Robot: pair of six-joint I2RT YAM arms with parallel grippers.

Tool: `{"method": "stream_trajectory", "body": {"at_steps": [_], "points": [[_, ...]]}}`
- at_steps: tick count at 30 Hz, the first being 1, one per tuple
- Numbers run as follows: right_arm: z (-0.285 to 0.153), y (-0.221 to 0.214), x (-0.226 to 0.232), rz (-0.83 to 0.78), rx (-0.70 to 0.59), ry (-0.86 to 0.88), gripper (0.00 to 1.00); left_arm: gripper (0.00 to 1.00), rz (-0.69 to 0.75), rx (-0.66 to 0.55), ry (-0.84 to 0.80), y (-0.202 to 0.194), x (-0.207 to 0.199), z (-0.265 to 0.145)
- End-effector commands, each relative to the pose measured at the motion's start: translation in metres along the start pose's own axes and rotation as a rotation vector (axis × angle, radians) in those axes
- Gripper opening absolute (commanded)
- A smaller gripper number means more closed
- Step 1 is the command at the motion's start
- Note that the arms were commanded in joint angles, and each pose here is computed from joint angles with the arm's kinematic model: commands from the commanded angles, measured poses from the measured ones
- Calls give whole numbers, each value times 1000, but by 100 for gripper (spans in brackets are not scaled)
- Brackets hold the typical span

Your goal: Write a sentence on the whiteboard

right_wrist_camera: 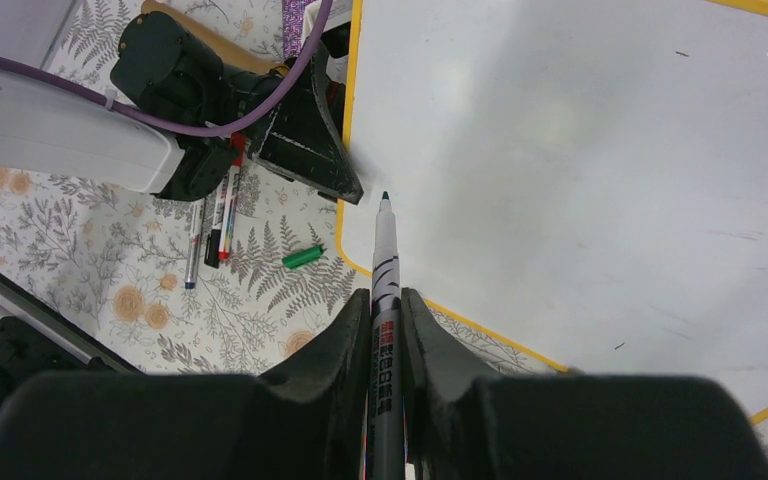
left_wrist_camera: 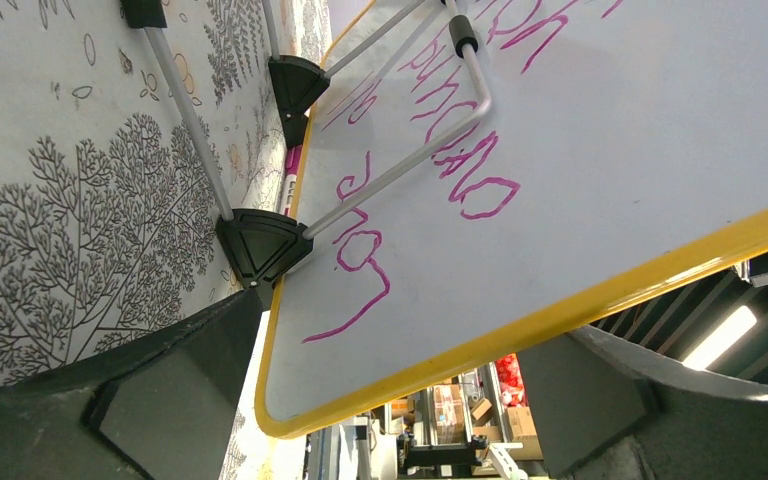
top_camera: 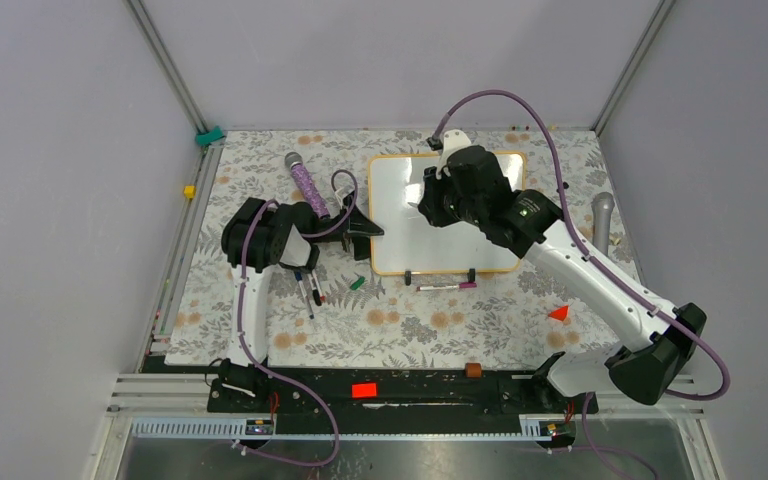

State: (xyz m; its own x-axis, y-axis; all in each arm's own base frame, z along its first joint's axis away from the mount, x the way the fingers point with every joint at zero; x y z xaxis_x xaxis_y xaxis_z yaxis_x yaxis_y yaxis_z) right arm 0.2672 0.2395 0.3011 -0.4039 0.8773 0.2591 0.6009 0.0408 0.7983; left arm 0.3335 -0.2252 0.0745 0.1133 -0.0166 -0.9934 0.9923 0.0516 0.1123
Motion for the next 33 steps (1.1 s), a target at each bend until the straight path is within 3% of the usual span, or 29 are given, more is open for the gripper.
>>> {"method": "stream_trajectory", "body": {"at_steps": [1,33], "points": [[-2,15,8,34,-38,12,0,99,-39,-29,40,-9,40,-2],[7,16,13,60,-21,24,0,99,-78,-34,43,-12,39,3]]}}
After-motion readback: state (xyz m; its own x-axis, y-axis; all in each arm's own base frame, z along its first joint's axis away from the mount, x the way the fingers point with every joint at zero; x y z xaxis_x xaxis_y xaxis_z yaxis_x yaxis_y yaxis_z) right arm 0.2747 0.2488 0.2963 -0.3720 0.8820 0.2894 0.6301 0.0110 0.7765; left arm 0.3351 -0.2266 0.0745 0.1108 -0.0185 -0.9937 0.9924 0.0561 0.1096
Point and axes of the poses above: each gripper's point midway between its finger pads, its own z axis out along the fingers, its own x axis along the line the jaws close on, y = z × x, the point moved 4 cm from there along -z, back along the fingers, and after that the axes turned 5 degrees about z, right-handed, at the moved point
